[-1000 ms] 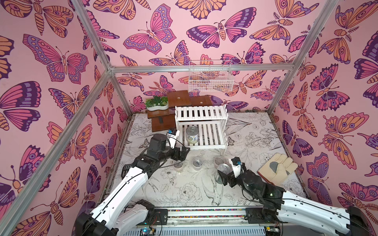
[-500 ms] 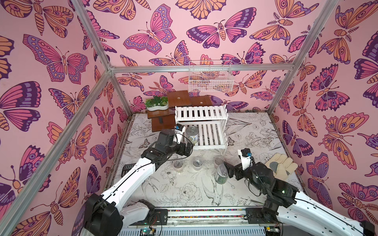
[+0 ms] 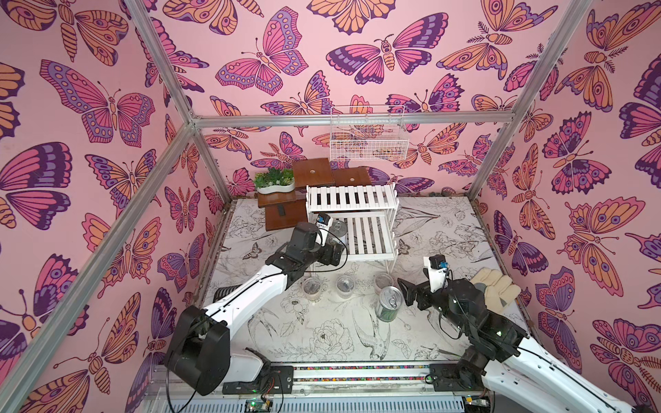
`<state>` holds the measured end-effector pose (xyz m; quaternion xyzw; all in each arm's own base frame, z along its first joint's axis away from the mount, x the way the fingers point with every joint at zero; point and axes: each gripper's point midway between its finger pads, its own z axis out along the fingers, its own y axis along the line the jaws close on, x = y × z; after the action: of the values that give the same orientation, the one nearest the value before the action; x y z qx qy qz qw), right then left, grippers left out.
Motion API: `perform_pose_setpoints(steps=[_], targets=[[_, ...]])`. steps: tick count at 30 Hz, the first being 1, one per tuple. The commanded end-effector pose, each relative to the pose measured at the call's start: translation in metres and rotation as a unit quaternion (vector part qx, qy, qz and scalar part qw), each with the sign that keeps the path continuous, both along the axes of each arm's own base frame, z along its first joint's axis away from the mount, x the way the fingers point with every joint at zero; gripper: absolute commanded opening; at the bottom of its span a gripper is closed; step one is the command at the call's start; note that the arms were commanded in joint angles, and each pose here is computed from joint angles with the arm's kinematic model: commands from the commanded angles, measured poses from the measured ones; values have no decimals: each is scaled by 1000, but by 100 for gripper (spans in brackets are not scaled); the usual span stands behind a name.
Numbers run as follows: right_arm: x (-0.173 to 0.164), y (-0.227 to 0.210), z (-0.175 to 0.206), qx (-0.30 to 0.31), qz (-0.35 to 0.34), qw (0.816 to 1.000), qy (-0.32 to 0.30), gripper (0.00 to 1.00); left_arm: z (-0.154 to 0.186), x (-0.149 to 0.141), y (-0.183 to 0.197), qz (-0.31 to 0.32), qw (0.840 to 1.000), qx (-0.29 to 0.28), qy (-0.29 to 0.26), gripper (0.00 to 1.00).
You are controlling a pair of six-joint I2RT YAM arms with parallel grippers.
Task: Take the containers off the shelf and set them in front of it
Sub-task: 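Pick up a container from the shelf.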
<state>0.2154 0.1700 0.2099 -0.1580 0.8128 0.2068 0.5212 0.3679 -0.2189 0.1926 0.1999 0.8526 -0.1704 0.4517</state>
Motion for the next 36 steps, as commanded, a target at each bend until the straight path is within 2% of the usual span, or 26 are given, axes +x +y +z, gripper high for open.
perform_pose_setpoints(steps=[1,14,17,21,24,36], targets=[[0,-2,11,19,-2,1000,0,99,15,15,-5,8,999,-5,-39,100],[8,-7,5,21,-10,1000,11,99,17,36,-21,12,997,-12,-70,99],[8,-7,3,22,-10,1000,12,99,13,38,-23,11,998,-11,-68,96],[9,-9,2,23,-13,1000,14,99,13,39,-24,13,997,-14,-70,85],[8,-10,1,25,-13,1000,15,99,16,38,-24,12,997,-16,-74,78],[8,-14,2,24,-14,999,17,99,38,8,-26,-10,996,-28,-85,74]])
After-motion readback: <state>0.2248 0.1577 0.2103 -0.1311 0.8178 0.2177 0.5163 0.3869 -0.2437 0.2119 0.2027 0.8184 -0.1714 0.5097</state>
